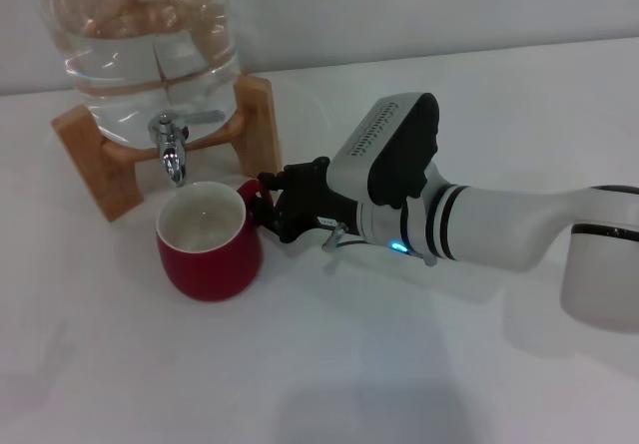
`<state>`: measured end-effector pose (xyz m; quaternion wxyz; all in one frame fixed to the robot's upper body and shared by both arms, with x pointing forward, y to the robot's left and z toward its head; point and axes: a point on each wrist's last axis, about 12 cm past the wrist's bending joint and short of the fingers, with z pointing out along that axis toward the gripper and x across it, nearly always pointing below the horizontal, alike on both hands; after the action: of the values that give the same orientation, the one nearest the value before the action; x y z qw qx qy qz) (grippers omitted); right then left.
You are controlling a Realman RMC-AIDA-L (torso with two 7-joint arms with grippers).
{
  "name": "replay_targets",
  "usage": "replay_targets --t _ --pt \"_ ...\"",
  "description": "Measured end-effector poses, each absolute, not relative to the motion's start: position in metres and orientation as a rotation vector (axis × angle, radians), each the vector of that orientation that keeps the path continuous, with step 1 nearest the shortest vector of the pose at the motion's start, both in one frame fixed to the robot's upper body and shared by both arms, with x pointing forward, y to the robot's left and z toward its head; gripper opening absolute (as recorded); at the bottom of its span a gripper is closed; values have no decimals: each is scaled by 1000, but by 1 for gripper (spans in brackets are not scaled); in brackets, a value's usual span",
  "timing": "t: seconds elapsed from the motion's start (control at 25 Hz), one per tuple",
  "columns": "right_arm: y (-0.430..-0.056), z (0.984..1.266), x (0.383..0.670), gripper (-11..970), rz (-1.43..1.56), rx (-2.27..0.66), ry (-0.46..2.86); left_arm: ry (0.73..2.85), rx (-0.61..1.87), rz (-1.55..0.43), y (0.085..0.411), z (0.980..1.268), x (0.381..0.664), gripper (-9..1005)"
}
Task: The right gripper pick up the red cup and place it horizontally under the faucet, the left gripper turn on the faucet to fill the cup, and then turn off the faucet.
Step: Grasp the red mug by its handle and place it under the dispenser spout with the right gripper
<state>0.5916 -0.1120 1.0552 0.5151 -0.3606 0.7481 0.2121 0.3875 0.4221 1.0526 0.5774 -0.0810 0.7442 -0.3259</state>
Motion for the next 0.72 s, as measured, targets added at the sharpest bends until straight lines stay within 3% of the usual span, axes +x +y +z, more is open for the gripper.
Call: replay_targets --t 0.72 --pt "-116 1055 592 336 503 -870 1798 1742 -196 -757 423 1052 386 876"
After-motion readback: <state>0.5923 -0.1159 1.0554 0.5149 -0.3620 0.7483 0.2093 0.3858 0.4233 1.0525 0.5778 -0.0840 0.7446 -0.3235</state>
